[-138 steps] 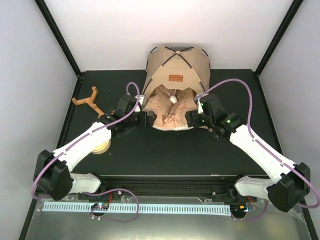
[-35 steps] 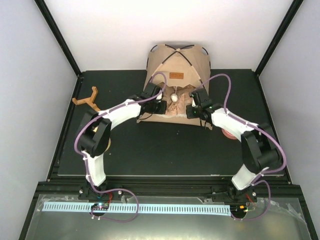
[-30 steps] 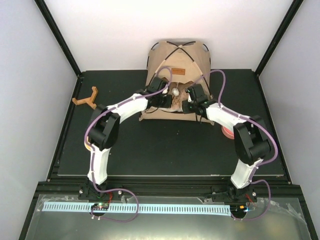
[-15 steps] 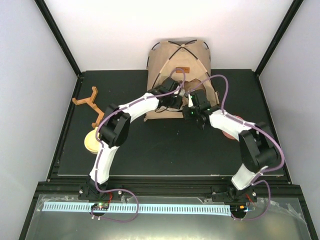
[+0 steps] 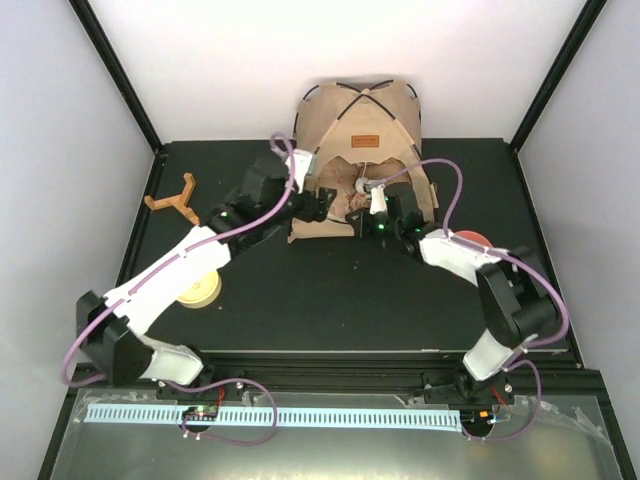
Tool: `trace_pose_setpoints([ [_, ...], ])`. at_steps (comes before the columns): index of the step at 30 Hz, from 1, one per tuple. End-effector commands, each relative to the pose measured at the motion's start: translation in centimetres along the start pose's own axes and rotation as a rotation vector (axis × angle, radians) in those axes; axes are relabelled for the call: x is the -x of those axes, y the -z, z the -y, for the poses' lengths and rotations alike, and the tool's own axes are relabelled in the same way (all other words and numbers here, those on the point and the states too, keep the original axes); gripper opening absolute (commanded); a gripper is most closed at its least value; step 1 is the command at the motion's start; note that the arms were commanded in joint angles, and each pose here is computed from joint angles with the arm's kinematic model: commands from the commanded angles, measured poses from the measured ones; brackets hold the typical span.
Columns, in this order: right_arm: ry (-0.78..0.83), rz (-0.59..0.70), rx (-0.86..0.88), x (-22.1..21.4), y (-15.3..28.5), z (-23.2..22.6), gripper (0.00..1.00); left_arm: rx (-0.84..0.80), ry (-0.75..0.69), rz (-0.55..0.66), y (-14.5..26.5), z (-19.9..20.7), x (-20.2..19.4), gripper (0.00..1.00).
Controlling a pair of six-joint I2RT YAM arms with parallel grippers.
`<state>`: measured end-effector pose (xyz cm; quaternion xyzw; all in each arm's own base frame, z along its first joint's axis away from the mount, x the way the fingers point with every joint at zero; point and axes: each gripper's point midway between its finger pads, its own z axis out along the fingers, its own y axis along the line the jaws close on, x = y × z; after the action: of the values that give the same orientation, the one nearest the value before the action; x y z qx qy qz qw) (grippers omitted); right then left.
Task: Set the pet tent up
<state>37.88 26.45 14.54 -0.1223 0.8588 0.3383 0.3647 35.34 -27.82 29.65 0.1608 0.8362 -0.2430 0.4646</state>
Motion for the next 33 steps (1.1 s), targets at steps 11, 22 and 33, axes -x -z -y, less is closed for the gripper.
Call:
trace_pose_setpoints([
  [11, -0.331, 0.108, -0.019, 3.9, -10.8, 1.0, 0.01, -0.031, -0.010, -0.077, -4.1, -10.3, -0.8, 0.86],
  [22, -0.478, 0.099, -0.192, 6.8, -14.8, 3.7, 0.04, -0.122, 0.046, -0.185, -6.8, -10.0, -2.7, 0.84],
  [33, -0.146, 0.145, -0.007, 10.5, -4.4, -4.4, 0.44, 0.164, 0.130, -0.118, 3.7, -12.0, -3.6, 0.90],
])
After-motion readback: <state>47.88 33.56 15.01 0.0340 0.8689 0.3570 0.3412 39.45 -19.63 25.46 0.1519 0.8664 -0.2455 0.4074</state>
